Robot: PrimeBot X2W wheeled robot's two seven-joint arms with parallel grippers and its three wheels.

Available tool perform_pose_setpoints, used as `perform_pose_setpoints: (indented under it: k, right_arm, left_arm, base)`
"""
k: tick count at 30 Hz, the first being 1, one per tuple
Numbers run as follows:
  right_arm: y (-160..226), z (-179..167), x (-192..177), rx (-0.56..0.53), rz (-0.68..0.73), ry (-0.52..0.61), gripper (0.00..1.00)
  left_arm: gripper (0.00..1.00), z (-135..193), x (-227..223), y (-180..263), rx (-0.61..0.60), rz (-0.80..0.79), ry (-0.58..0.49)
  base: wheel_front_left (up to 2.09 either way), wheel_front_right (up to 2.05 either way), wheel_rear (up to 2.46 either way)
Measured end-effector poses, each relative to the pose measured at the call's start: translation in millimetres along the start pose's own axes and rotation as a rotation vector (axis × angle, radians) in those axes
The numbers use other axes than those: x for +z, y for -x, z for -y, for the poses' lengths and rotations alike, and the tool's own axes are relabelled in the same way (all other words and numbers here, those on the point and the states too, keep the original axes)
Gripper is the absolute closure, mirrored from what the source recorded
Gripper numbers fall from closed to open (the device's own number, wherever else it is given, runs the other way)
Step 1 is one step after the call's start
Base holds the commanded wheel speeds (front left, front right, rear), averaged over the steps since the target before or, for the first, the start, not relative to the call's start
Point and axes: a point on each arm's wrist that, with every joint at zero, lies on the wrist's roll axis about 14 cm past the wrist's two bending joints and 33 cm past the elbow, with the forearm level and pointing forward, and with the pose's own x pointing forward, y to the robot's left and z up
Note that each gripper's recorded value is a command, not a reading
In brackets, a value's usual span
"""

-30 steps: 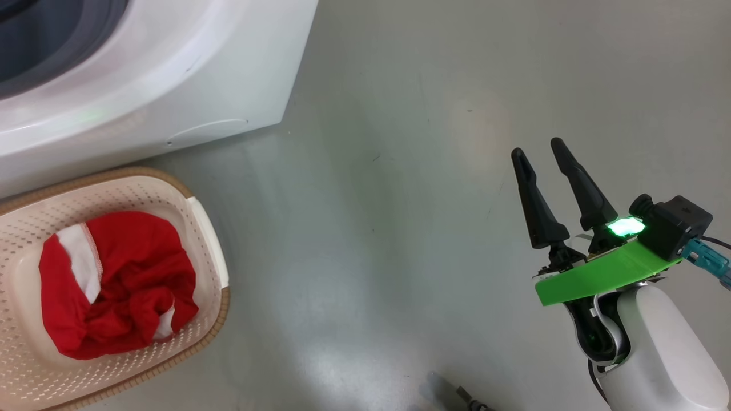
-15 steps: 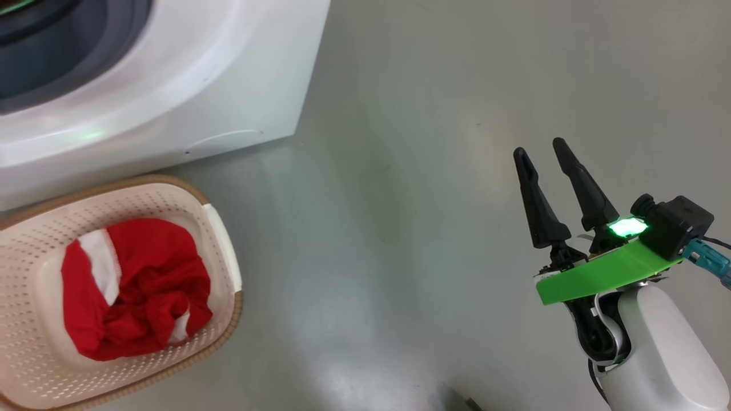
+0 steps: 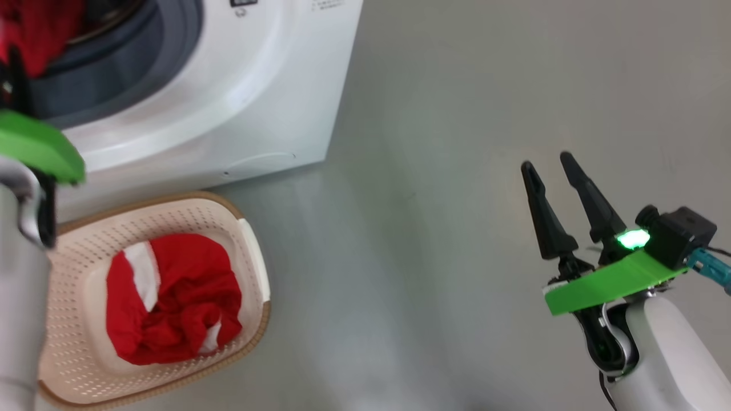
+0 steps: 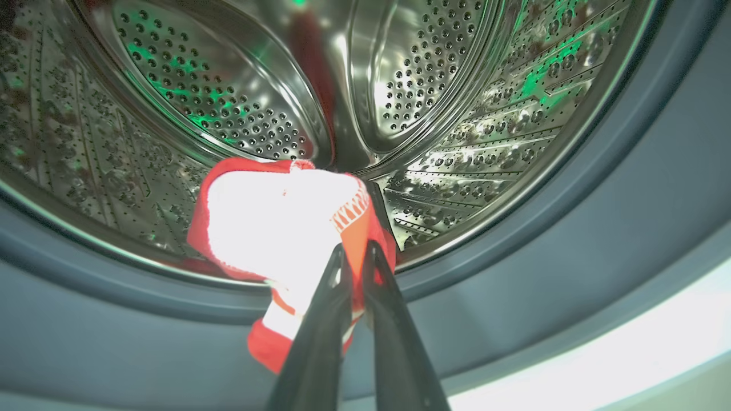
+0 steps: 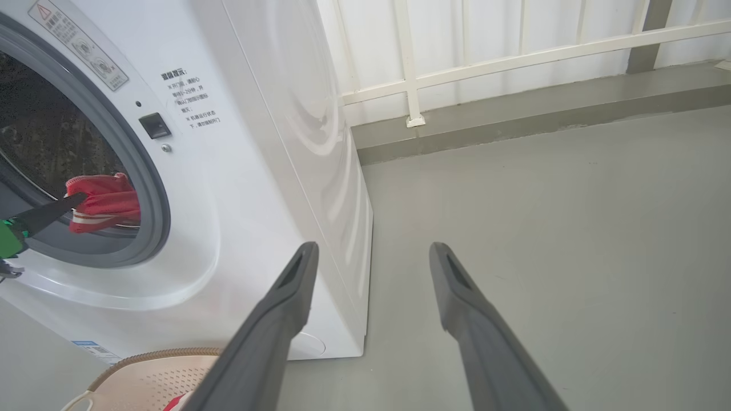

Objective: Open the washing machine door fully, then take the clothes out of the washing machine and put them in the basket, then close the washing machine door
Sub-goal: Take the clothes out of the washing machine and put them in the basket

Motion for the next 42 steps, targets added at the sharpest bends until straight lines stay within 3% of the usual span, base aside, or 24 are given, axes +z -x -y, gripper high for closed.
perform_pose_setpoints:
  k: [23, 42]
  right_arm:
    - [8.3, -28.4, 13.5, 0.092, 0.031, -0.020, 0.00]
    - [28.6, -20.0, 24.6, 0.076, 0.048, -0.010, 0.00]
  left_arm:
    - [1.00, 16.7, 8.0, 136.8, 0.008, 0.134, 0.079]
    - [1.00, 28.5, 8.1, 191.1, 0.062, 0.153, 0.171]
  base:
    - [0.00, 0.00, 0.00]
    - [0.00, 0.00, 0.00]
